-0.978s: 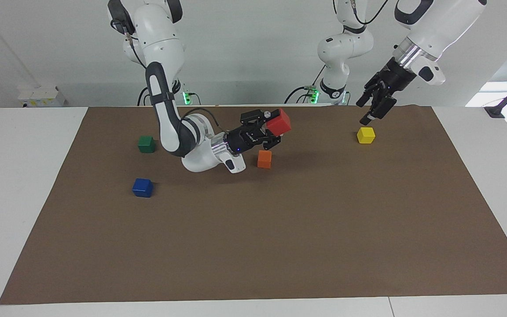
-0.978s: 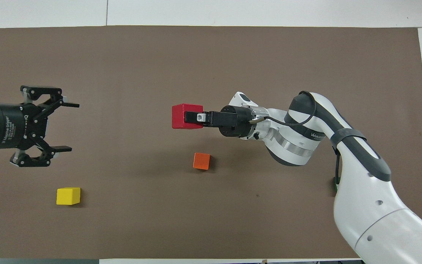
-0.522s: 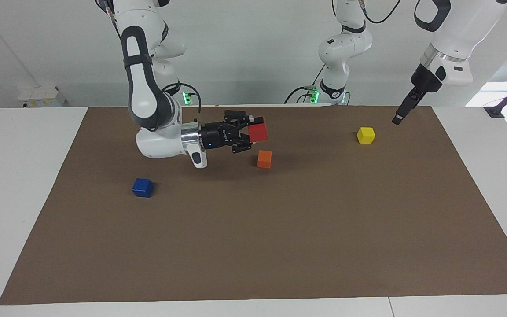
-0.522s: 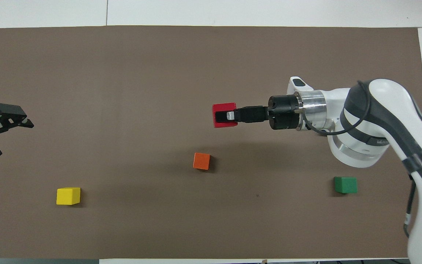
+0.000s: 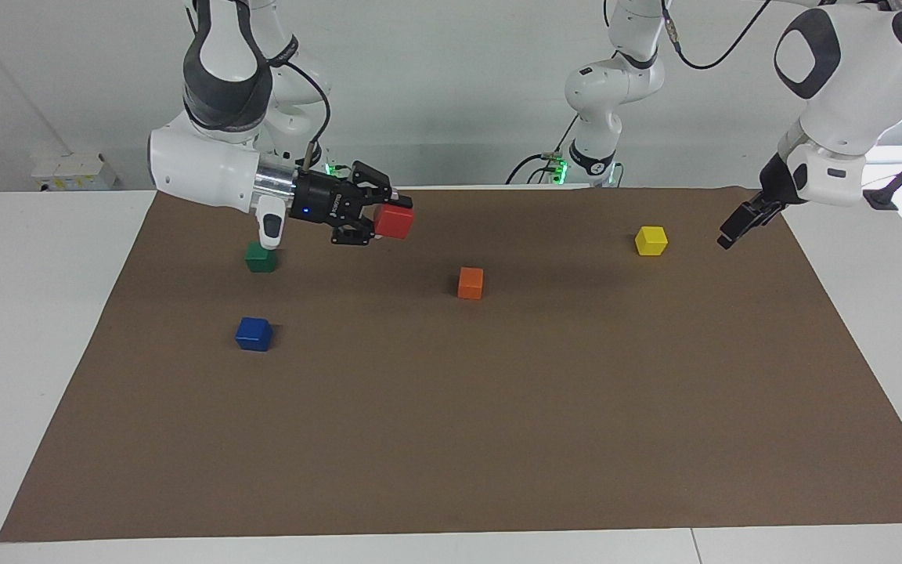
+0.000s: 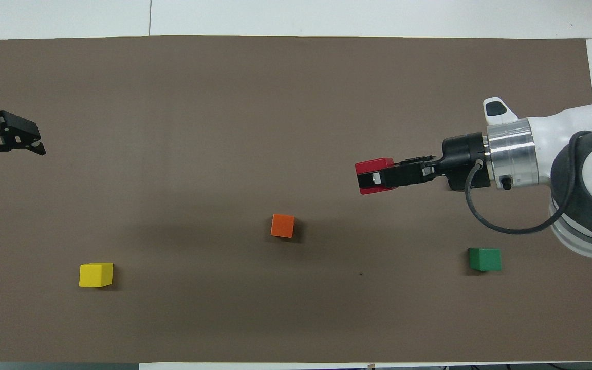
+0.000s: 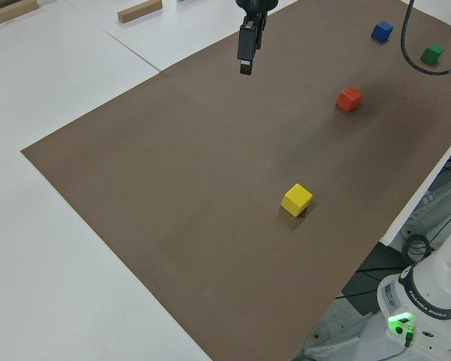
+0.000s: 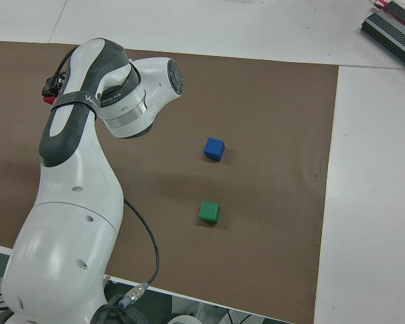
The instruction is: Transfer red block to right arm and stack on blue block
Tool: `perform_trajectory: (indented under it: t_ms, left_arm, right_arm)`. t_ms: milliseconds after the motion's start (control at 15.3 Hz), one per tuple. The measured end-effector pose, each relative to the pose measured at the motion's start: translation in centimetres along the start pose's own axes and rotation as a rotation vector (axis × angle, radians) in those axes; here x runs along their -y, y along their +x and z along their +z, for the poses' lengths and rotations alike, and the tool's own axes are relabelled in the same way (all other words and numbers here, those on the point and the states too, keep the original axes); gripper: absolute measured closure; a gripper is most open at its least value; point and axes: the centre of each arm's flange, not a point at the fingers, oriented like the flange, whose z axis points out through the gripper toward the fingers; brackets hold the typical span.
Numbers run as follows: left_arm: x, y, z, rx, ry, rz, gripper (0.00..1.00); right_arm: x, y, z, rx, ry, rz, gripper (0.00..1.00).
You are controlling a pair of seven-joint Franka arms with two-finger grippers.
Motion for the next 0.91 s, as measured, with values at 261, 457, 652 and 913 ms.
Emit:
perform_trajectory:
  t_ms: [261, 457, 652, 913]
  left_arm:
    - [2.0, -0.7, -0.1, 0.05, 0.014, 0.146, 0.0]
    - [1.2, -0.7, 0.1, 0.032, 0.012, 0.175, 0.0]
    - [0.1, 0.1, 0.4, 0.002, 0.005, 0.191, 0.0]
    - [-1.3, 0.7, 1.2, 0.007, 0.005, 0.222, 0.0]
  right_arm:
    - [0.5, -1.4, -2.4, 0.072, -0.285, 0.034, 0.42]
    - [0.2, -2.2, -3.6, 0.108, -0.458, 0.056, 0.42]
    - [-1.4, -2.7, -4.4, 0.146, -0.664, 0.104, 0.42]
    - [-4.2, -3.2, -5.4, 0.165, -0.872, 0.195, 0.42]
